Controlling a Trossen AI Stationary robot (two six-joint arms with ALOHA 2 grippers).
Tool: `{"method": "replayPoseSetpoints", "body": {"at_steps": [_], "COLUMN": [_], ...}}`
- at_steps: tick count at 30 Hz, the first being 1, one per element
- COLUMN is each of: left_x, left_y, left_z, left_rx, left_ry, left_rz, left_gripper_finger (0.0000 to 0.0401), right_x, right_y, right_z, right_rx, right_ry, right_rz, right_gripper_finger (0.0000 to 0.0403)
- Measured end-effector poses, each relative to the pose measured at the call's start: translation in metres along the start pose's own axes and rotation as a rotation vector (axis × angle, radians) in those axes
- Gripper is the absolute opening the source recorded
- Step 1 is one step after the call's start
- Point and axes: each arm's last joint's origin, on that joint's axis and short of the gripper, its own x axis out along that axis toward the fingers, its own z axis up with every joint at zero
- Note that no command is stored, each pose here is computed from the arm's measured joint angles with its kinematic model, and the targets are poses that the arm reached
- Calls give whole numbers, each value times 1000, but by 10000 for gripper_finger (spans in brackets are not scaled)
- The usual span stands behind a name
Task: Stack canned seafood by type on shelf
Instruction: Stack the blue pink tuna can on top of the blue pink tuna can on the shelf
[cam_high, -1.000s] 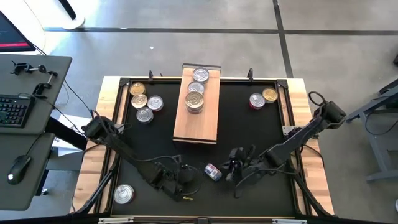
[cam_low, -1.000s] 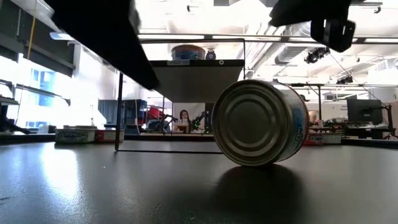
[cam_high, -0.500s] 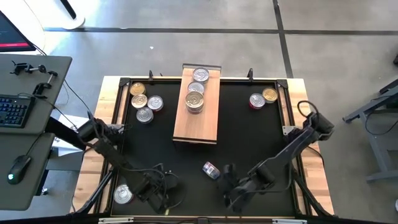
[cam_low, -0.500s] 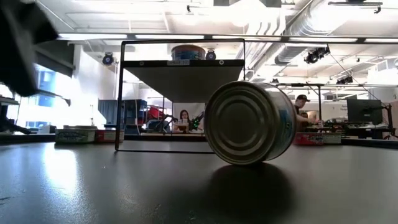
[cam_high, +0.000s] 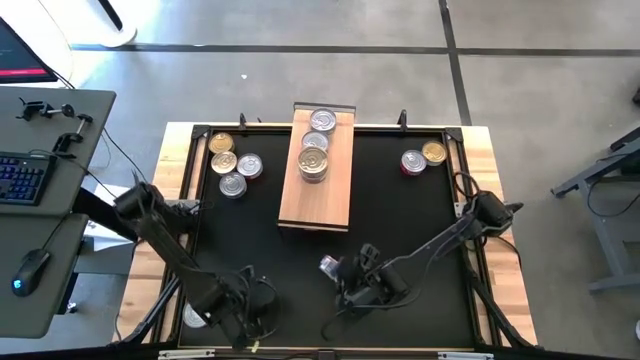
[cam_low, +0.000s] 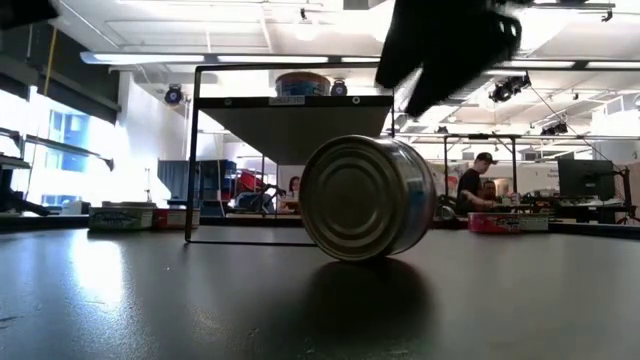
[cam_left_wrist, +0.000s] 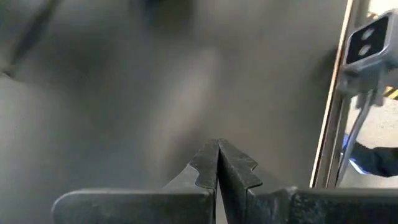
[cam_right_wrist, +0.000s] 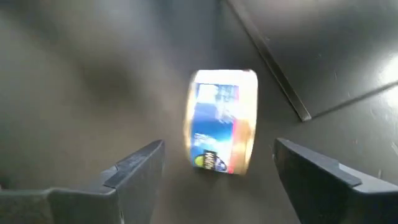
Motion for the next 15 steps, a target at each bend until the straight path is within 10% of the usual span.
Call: {"method": "replayPoseSetpoints", "body": {"at_steps": [15], "left_x": [-61], "left_y": [35], "left_z": [41], "left_rx": [136], "left_ry": [-168], "left_rz": [-64], "left_gripper_finger": [0], "right_x": [27], "right_y": [-4], "right_z": [10], "right_rx": [32], "right_ry": [-37], "right_rz": [66], "right_gripper_finger": [291]}}
